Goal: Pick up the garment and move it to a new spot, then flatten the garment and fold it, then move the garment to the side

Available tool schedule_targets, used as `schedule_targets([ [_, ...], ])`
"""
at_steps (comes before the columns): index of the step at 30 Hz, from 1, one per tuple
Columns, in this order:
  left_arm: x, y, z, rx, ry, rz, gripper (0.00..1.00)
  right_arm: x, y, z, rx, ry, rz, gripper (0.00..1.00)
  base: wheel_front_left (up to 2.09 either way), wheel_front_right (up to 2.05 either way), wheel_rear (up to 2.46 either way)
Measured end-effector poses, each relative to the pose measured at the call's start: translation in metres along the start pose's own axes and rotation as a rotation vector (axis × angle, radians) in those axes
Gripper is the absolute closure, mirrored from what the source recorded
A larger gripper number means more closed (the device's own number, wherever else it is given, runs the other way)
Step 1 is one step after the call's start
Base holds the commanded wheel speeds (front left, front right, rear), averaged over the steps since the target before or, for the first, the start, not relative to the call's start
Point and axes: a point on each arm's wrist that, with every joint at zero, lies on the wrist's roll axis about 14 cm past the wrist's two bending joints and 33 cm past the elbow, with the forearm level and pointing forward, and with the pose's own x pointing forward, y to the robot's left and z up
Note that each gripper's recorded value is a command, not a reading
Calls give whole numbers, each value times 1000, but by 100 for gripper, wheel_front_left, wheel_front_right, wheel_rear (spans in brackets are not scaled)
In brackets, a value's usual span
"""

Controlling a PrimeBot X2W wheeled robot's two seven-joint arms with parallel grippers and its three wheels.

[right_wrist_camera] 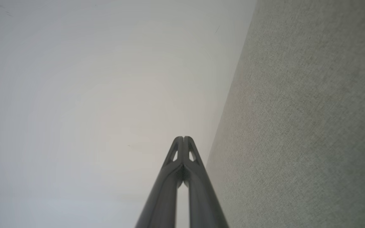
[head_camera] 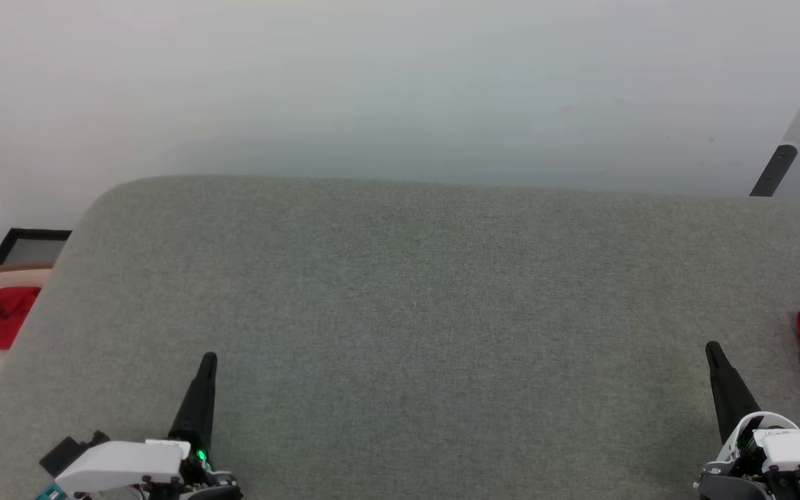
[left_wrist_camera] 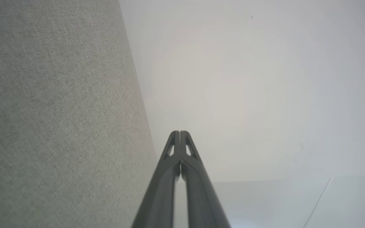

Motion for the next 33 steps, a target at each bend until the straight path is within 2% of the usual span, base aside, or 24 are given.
schedule_targets([
  [13, 4, -4, 0, -84, 4, -14, 100, 3, 0, -2, 79, 4, 4, 100, 0, 0, 0],
  [33, 4, -4, 0, -88, 5, -14, 100, 5, 3, -2, 81, 4, 10, 100, 0, 0, 0],
])
